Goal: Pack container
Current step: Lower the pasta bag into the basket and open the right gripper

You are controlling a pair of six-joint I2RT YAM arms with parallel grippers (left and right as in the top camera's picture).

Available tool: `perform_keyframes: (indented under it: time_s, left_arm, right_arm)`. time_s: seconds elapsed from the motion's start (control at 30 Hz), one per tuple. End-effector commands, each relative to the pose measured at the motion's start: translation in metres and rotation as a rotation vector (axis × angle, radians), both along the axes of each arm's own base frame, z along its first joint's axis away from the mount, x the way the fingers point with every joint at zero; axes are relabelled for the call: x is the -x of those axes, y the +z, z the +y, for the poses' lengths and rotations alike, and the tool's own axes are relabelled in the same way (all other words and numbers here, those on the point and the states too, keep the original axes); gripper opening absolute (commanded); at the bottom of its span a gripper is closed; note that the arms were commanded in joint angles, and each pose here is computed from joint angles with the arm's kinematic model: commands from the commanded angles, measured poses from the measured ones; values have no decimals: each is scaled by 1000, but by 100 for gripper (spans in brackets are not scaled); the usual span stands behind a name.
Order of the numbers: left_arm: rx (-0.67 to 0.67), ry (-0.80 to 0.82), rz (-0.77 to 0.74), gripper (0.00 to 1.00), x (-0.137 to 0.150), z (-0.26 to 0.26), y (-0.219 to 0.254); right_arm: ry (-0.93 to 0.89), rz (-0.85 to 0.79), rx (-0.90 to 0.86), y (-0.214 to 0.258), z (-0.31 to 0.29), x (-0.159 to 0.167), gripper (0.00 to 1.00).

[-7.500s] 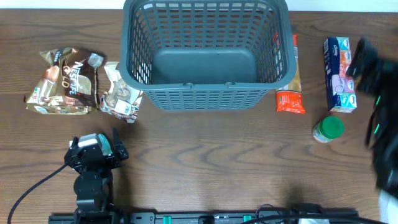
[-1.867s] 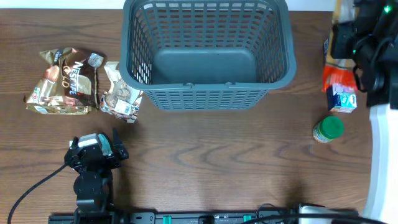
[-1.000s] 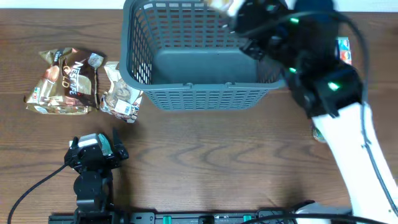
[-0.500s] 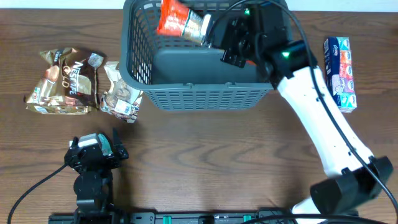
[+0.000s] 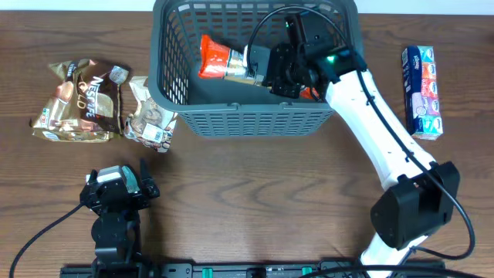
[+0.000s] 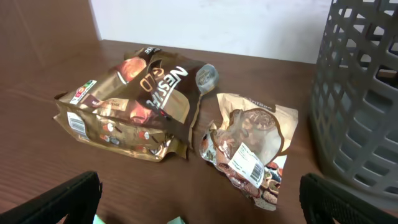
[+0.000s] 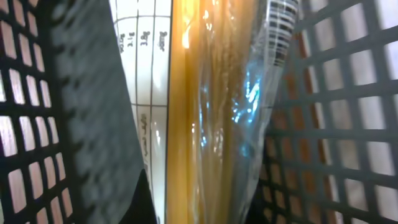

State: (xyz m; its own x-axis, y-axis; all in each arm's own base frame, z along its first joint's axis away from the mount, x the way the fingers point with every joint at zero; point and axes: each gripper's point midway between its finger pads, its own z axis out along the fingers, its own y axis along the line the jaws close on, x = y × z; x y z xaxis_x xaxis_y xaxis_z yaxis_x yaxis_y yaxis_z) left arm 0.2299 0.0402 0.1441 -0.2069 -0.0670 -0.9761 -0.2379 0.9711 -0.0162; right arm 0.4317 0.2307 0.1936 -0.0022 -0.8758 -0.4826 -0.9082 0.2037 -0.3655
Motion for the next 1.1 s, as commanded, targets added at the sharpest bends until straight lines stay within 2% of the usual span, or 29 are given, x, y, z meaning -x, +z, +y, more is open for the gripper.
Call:
perform_keyframes:
  time_s: [0.0, 0.63, 0.7, 0.73, 0.8, 0.83, 0.87, 0.9, 1.07]
  left_arm:
    - [-10, 7, 30, 98, 0, 2, -13]
    - [-10, 7, 30, 99, 0, 2, -13]
    - [-10, 7, 30, 99, 0, 2, -13]
    - [-10, 7, 30, 99, 0, 2, -13]
    - [-10, 7, 30, 98, 0, 2, -13]
    - [-10, 7, 30, 99, 0, 2, -13]
    - [-10, 7, 30, 99, 0, 2, -13]
    - [-10, 7, 30, 99, 0, 2, -13]
    - [-10, 7, 30, 99, 0, 2, -13]
  right_arm:
    - [52, -29, -56, 19, 16, 2, 1]
    - [45, 75, -19, -25, 17, 0, 1]
    - [31, 79, -28, -25, 17, -1, 5]
    - [29, 79, -29, -25, 18, -1, 10]
    - [22, 81, -33, -25, 18, -2, 35]
    - [13, 83, -39, -24, 18, -3, 51]
    - [4, 84, -45, -24, 18, -3, 90]
    - [-10, 85, -55, -23, 19, -5, 99]
    - [-140, 90, -159, -9, 25, -18, 99]
